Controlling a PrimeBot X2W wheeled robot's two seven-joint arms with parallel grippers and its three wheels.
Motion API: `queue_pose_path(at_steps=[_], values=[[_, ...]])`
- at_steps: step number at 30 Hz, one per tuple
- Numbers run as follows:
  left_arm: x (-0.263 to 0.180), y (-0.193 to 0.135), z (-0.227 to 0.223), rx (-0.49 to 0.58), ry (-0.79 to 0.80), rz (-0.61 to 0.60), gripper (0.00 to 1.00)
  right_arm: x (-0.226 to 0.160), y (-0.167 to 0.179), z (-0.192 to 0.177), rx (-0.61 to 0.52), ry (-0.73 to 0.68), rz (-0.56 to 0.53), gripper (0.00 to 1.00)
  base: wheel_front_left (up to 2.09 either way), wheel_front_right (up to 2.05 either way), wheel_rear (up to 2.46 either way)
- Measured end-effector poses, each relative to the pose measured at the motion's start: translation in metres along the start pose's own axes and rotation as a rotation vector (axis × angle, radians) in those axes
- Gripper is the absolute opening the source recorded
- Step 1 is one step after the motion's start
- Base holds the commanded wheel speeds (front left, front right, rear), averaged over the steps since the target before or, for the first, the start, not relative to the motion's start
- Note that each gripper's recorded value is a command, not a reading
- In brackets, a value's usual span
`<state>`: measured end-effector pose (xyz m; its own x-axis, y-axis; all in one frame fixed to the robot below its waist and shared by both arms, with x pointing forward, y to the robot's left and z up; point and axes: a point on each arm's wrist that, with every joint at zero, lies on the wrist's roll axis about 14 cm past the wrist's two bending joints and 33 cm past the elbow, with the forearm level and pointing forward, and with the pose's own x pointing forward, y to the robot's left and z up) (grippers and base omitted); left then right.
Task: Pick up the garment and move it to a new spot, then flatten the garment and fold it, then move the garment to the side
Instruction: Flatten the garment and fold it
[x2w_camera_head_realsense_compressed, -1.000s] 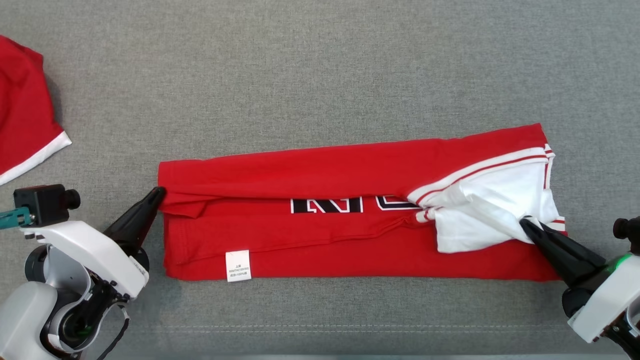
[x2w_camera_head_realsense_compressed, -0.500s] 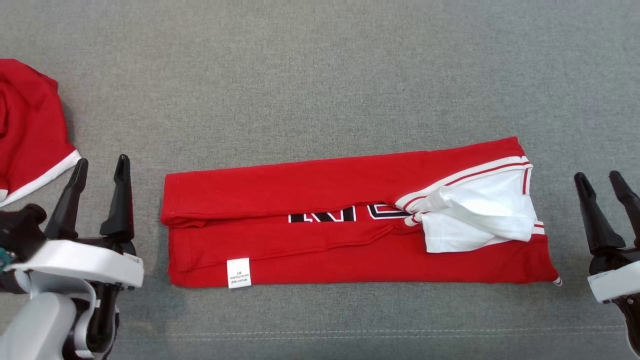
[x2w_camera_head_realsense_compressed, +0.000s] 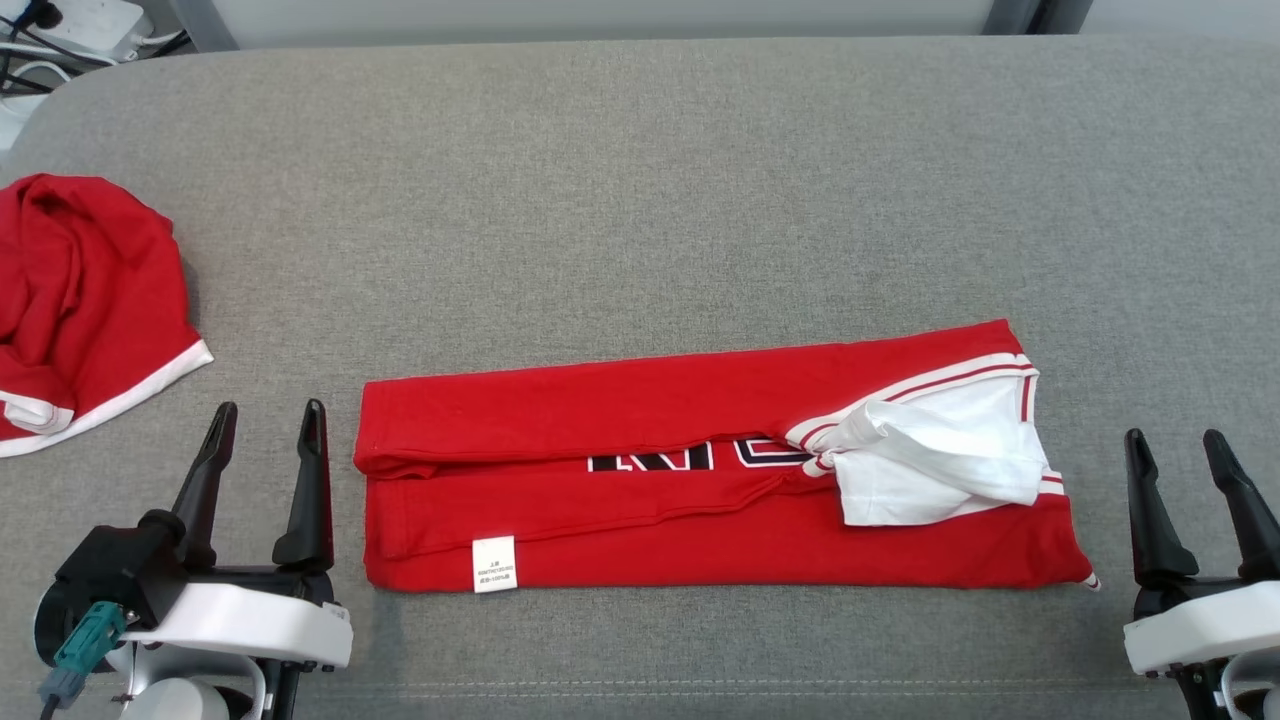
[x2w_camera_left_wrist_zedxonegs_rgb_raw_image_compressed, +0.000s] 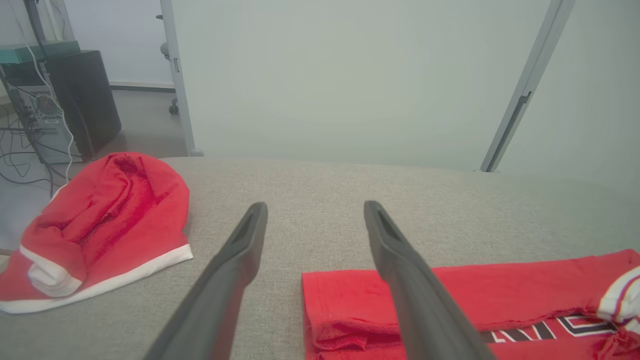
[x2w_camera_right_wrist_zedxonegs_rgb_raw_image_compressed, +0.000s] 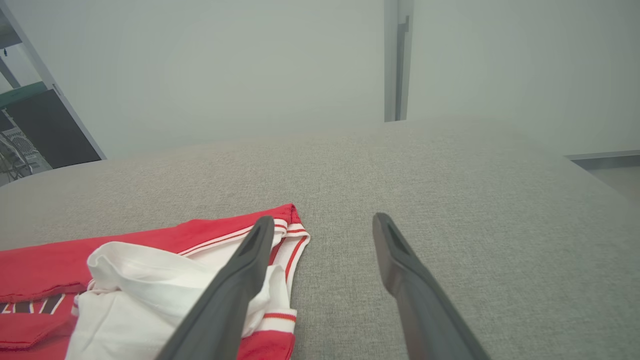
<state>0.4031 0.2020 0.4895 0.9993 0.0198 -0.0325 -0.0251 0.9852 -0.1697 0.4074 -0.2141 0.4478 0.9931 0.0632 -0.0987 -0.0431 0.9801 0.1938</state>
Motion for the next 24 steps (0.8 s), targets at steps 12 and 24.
queue_pose_path(at_steps=[12,24], values=[[-0.012,0.007,0.004,0.045,-0.022,-0.005,1.00,-0.012,-0.002,-0.005,0.018,0.018,-0.024,1.00,0.00,0.00,0.00],[-0.027,0.015,0.010,0.073,-0.041,0.010,1.00,0.005,0.004,-0.035,0.014,0.209,0.029,1.00,0.00,0.00,0.00]])
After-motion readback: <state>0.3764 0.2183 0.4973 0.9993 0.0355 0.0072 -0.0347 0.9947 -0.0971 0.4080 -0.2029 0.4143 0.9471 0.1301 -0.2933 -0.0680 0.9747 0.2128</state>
